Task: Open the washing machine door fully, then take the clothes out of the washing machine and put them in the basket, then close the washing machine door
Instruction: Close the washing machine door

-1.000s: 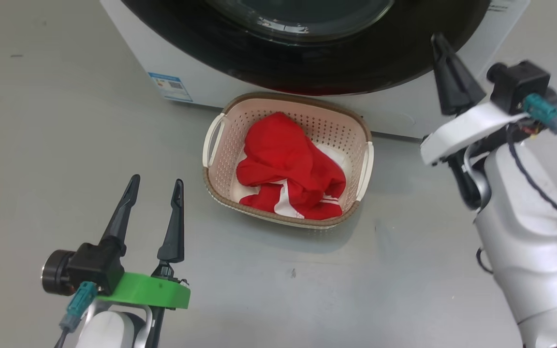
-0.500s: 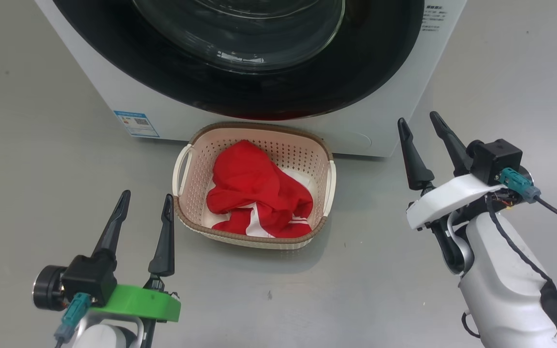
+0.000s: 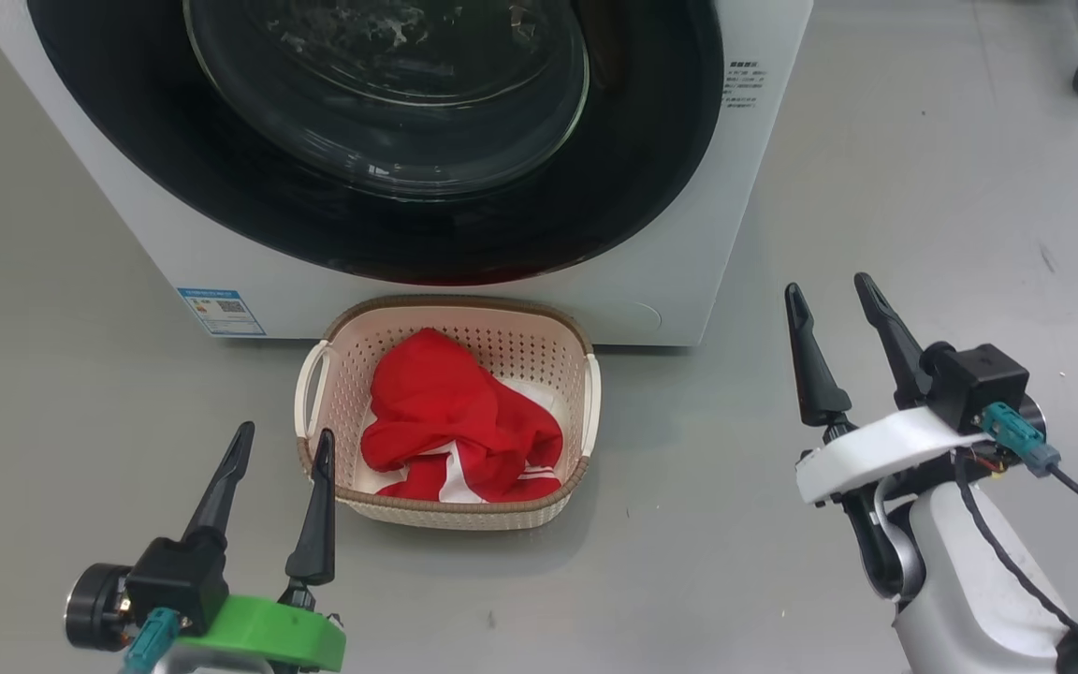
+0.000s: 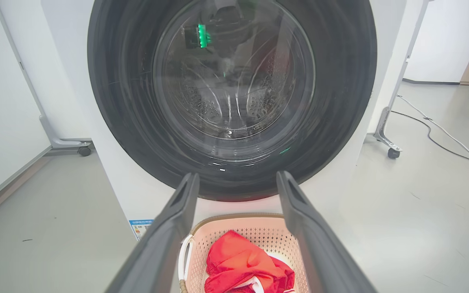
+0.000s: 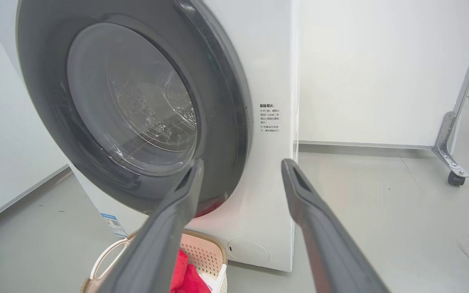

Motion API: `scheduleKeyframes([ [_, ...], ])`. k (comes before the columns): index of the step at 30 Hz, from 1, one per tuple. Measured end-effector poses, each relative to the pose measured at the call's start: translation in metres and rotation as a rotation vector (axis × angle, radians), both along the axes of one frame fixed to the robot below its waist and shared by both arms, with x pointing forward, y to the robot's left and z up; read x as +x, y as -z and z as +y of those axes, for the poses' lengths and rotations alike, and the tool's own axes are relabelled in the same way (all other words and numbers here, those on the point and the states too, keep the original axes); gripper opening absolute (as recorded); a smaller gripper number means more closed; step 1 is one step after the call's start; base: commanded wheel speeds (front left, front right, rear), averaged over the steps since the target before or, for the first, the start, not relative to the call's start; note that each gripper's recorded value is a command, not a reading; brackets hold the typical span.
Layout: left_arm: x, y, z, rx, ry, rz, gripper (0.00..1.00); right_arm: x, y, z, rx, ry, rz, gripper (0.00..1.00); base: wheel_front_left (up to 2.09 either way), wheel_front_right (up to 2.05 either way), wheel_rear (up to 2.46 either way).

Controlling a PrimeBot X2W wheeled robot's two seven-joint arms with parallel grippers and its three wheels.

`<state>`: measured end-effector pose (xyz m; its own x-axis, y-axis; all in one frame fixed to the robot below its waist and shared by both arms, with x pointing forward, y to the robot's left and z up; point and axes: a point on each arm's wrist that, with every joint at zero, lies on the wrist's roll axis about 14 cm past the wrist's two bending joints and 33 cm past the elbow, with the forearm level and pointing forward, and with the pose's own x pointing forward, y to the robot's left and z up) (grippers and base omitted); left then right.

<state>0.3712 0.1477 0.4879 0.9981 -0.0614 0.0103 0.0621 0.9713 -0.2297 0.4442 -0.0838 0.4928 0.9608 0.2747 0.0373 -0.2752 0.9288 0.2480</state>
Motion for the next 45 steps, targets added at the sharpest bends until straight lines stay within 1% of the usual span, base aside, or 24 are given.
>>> scheduleKeyframes([
  [2,-0.001,-0.001,-0.001,-0.001,0.003,-0.003,1.00,-0.004,0.000,-0.003,0.001,0.008,0.000,1.00,0.00,0.00,0.00],
  [11,-0.013,-0.002,-0.009,-0.005,0.025,0.001,1.00,-0.041,0.011,-0.018,0.000,0.059,0.039,1.00,0.00,0.00,0.00],
  [26,-0.033,0.004,-0.022,-0.014,0.063,0.040,1.00,-0.086,0.014,-0.033,0.007,0.116,0.051,1.00,0.00,0.00,0.00],
  [33,-0.036,0.001,-0.025,-0.023,0.074,0.035,1.00,-0.093,0.010,-0.036,0.012,0.136,0.044,1.00,0.00,0.00,0.00],
  [45,-0.036,-0.003,-0.026,-0.026,0.074,0.033,1.00,-0.099,0.008,-0.035,0.023,0.138,0.037,1.00,0.00,0.00,0.00],
])
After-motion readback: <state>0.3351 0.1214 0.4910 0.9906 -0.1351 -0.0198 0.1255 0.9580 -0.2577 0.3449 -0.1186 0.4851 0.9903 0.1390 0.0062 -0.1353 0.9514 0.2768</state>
